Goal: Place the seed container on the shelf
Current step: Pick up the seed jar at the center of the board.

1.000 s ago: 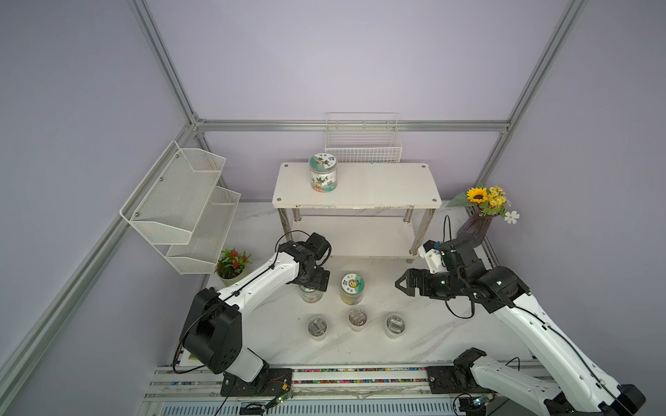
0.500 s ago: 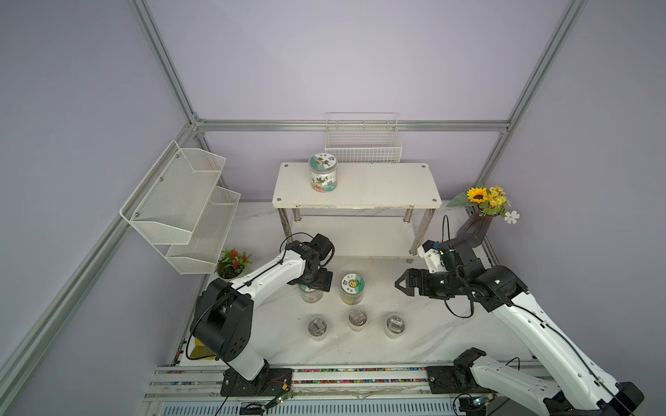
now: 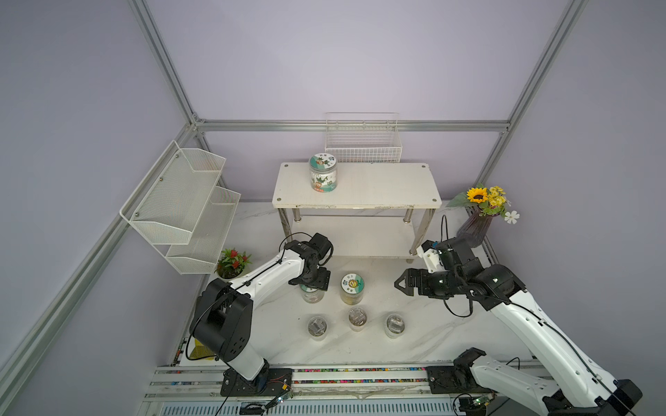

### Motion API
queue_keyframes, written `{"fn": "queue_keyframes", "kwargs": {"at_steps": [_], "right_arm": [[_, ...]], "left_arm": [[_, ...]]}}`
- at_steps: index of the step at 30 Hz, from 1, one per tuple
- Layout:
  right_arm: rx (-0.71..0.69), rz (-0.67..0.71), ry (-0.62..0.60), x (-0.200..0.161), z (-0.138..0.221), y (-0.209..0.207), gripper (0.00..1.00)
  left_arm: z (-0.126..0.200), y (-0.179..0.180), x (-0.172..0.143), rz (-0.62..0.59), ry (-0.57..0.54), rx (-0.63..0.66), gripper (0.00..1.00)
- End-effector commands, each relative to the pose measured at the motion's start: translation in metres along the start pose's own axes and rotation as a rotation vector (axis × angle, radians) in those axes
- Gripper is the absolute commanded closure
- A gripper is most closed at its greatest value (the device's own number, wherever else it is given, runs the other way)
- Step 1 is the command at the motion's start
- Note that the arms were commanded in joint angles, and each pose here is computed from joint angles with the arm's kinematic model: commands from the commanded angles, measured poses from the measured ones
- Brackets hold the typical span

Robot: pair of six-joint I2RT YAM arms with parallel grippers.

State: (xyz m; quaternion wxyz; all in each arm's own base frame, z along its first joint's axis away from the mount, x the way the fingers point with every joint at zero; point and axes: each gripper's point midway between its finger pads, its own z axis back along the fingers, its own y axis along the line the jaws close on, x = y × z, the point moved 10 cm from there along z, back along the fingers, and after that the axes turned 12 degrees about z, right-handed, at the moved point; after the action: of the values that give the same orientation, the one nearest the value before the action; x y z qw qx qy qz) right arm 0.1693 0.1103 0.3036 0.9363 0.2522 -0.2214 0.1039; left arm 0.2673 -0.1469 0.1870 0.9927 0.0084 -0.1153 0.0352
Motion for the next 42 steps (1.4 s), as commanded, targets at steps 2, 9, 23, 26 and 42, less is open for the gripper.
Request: {"fn": "queue_keyframes", "kwargs": {"at_steps": [2,9,23,26,42], "right_arm": [[-0.008,0.017,-0.038,0.006,0.005,0.002,0.03],[-0.023,0.024,-0.044,0.006,0.006,0.001,0.03],[-0.015,0.332,-0.366,0.003,0.033,0.014,0.12],[0.011,0.435,-0.433,0.003,0.030,0.026,0.12],[0.192,1.083,-0.717,-0.022,-0.034,0.137,0.03]], "left_arm": [[0.014,0.003,0.002,0.002,-0.024,-0.036,0.28],[0.029,0.005,0.004,-0.017,-0.036,-0.043,0.45],[0.129,0.019,-0.001,-0.149,-0.096,-0.134,0.61],[0.155,0.025,-0.007,-0.177,-0.117,-0.185,0.63],[0.204,0.030,-0.028,-0.287,-0.182,-0.402,0.65]]}}
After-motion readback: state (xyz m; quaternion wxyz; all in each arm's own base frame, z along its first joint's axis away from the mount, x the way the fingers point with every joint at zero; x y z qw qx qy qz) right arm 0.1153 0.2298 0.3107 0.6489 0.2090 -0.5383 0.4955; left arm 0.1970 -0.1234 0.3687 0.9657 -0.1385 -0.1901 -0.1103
